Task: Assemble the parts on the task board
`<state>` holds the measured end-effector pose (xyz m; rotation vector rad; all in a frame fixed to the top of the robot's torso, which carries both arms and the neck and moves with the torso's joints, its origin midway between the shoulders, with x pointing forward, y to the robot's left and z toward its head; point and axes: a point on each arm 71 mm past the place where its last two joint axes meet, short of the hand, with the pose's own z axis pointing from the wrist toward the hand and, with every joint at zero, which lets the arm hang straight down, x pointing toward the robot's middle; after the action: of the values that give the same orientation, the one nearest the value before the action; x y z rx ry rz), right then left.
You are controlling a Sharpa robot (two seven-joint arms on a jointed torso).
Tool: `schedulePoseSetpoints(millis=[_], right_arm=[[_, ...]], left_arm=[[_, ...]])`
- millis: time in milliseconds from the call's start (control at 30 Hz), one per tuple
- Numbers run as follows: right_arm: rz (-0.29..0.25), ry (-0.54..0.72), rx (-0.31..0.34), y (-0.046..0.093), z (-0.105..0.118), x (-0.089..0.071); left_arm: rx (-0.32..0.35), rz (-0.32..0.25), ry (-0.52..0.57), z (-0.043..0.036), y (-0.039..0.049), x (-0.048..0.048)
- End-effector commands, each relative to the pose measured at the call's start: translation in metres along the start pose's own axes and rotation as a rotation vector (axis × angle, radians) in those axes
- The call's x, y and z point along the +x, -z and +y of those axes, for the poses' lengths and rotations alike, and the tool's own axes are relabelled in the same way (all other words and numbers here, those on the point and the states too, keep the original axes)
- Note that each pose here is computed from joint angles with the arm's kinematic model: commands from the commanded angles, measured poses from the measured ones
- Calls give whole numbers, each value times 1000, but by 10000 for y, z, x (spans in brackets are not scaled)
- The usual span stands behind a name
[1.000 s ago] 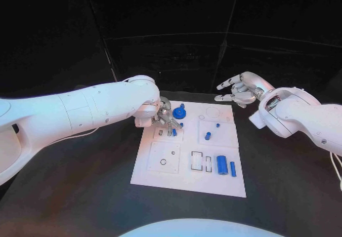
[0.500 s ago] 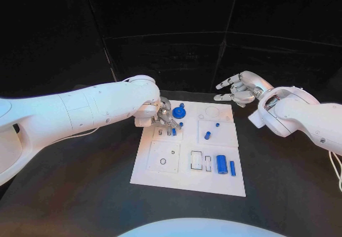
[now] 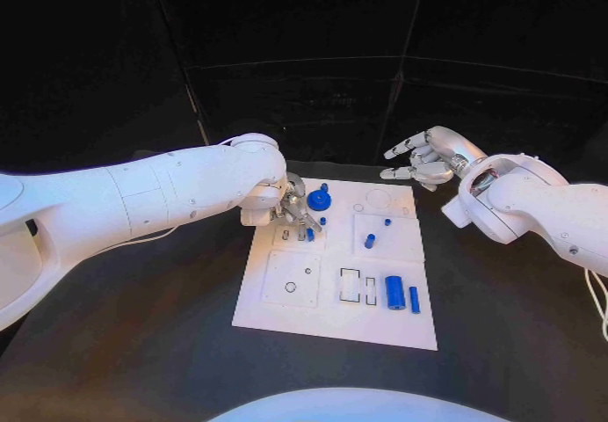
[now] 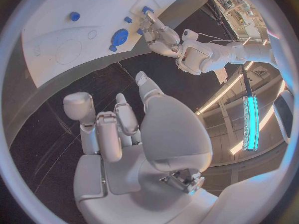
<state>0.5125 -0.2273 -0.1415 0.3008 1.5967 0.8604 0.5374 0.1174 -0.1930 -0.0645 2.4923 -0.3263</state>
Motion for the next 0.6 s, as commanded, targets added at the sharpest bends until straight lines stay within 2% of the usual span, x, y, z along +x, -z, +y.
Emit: schedulePoseSetpoints(millis=[33, 600], right_arm=[[3, 3, -7, -5, 15, -4], [6, 3, -6, -5, 18, 1]], left_arm=[[-10, 8, -19, -3, 3, 3], [-7, -2, -13, -8, 6, 0]])
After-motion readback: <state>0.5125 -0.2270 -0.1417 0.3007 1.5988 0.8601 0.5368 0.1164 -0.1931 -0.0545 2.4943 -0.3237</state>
